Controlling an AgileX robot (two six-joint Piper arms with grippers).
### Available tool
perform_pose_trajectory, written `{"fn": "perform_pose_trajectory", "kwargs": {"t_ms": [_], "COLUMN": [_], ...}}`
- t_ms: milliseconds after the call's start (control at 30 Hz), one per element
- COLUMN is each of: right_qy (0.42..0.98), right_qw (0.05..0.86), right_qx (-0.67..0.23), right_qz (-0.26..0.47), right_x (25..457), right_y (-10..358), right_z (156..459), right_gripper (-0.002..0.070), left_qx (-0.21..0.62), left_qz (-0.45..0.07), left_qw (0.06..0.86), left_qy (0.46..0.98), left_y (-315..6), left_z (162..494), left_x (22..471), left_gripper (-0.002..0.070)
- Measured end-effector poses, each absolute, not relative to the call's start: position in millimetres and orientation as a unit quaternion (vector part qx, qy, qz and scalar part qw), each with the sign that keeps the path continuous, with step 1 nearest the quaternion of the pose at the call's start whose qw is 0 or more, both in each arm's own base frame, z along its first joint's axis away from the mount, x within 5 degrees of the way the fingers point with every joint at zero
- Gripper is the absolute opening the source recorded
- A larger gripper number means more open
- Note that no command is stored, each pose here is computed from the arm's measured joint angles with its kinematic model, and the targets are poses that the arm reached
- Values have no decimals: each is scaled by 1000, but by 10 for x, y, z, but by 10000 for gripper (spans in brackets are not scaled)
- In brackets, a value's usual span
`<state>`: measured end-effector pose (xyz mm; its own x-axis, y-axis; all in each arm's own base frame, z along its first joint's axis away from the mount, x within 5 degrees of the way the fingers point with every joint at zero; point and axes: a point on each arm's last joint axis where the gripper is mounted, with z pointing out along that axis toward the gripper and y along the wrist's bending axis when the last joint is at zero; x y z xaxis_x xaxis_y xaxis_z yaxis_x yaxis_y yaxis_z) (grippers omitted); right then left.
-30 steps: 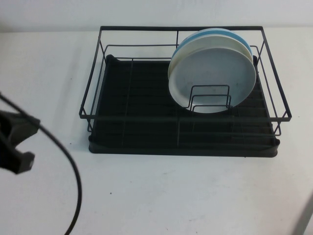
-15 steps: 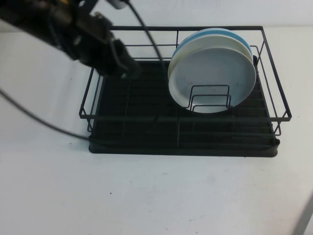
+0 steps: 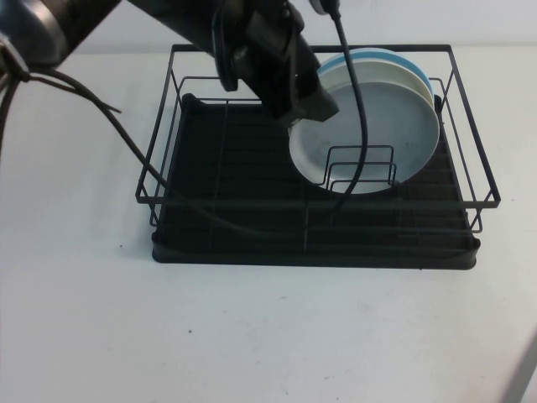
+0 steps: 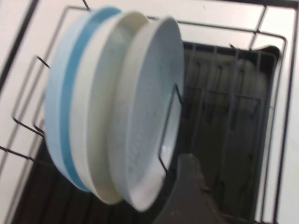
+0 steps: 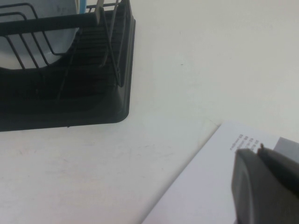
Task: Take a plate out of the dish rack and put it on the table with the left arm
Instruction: Grasp the plate from the shelf
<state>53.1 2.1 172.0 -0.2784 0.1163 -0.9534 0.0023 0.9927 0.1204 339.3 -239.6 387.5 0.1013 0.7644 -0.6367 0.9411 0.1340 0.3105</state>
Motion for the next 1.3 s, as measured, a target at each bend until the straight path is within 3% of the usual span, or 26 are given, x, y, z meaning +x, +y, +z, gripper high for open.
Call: {"fn": "perform_pose_trajectory", "kwargs": {"t_ms": [167,633,1100,1300], "right_qy": [798,798,798,798], "right_qw": [600,600,600,600], "right_qx": [37,37,37,37], "right_qz": [48,48,48,48], "right_x": [531,531,531,531], "right_y": [21,21,21,21], "right_z": [1720,1720,1720,1720], "right_gripper": [-20,-21,-20,-20], "left_qx": [645,646,635,645], "left_qz": [-106,-108,-100,-102], "left_qw": [396,386,413,410], "left_qy": [645,650,646,637], "left_y": [-2494,-2736,-2821,-2738], "left_z": [3845,3180,3108,3366], "left_x": [3466,3868,3940,3788], "left_gripper": [445,445,442,442]}}
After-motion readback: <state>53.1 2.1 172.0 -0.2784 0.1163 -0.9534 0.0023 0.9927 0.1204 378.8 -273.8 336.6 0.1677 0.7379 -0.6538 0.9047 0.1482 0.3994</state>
